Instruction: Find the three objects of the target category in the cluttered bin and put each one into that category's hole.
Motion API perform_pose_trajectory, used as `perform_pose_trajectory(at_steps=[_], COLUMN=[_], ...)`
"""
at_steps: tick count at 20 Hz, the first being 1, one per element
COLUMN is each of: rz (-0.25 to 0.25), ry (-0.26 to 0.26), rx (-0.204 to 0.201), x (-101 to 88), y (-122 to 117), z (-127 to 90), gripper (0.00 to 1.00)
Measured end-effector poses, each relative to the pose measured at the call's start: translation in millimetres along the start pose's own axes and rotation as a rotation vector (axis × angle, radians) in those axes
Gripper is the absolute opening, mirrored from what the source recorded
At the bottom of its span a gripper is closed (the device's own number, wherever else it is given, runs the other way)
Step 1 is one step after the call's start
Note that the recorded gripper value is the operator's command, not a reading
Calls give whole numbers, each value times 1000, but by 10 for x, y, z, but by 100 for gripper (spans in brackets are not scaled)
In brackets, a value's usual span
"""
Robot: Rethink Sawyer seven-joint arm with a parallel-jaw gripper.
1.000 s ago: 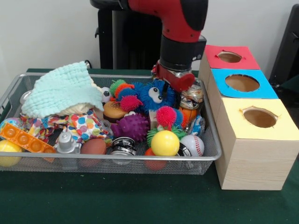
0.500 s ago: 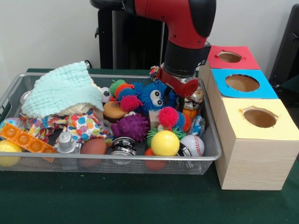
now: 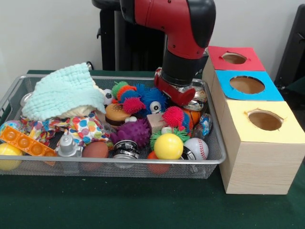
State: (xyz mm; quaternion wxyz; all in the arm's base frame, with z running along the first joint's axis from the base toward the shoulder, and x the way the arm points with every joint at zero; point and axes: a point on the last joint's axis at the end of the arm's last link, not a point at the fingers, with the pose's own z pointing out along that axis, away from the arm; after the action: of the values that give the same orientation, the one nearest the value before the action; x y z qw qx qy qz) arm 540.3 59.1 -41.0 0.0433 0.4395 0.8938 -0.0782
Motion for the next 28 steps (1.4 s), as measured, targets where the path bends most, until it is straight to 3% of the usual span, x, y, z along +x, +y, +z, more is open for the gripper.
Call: perform_pose_trajectory(at_steps=[13, 28], rz=[-41, -87], ry=[-39, -131], rx=[7, 5], x=[-137, -1022], y=[-41, -393], z=[30, 96], gripper=[0, 0])
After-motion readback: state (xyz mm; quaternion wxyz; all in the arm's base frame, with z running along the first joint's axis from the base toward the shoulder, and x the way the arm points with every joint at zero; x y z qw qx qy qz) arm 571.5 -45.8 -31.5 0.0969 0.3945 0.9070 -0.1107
